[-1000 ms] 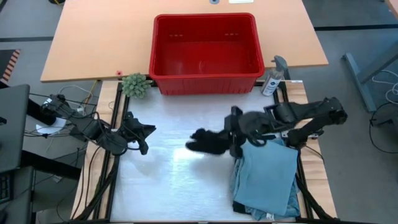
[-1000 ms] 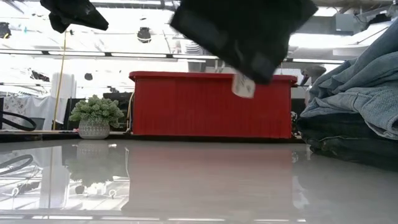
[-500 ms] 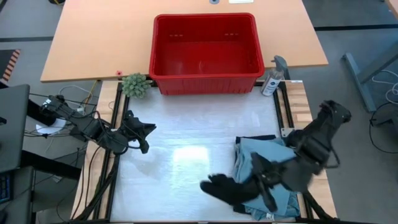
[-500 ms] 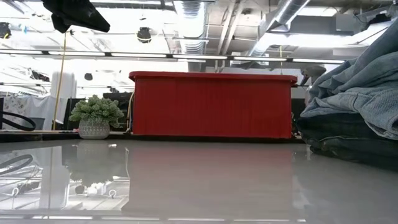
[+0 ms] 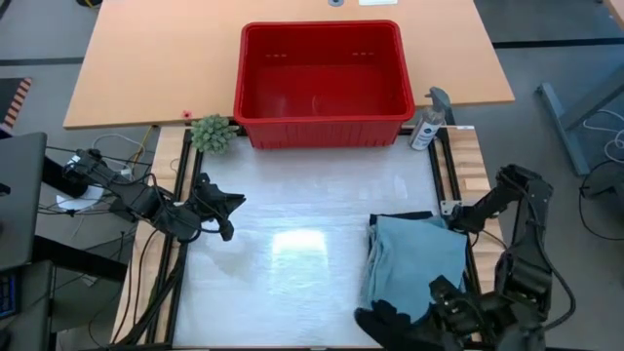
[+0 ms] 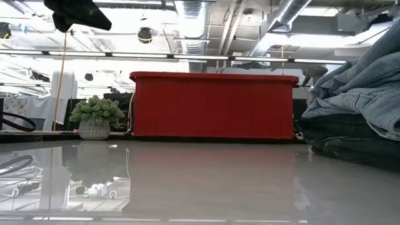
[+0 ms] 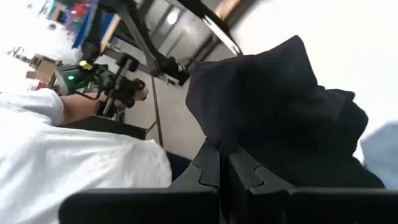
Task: Fold Laundry from Bin
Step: Stack the folded black boxer on top of the light blue denim pants
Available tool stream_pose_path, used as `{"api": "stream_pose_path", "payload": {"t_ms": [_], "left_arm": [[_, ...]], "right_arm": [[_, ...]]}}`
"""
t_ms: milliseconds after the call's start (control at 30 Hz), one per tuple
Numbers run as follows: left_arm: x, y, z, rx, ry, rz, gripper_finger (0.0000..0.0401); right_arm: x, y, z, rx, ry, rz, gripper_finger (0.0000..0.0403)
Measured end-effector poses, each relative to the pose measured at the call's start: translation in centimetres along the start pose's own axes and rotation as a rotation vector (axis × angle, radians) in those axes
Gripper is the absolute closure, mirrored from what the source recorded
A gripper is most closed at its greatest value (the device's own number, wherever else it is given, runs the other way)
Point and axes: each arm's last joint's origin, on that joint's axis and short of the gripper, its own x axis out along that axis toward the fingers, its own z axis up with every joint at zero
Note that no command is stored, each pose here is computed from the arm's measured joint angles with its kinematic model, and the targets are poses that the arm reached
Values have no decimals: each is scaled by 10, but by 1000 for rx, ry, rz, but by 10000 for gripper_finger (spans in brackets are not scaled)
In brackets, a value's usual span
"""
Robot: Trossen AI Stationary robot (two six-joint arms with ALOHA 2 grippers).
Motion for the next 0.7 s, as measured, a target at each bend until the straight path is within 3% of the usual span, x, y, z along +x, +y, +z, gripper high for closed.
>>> {"api": "stream_pose_path", "payload": {"t_ms": [133,400,700], "left_arm": [[0,0,0,3,-3,5,372],[3,3,2,45,-13,44,372],[8,8,4,101,-12,90,372]], "right_arm": [[-2,-2,-8,92,63,-15,379],[3,-13,-8,128,249,-117,379],[4,-47,7,148,278,-465,379]]}}
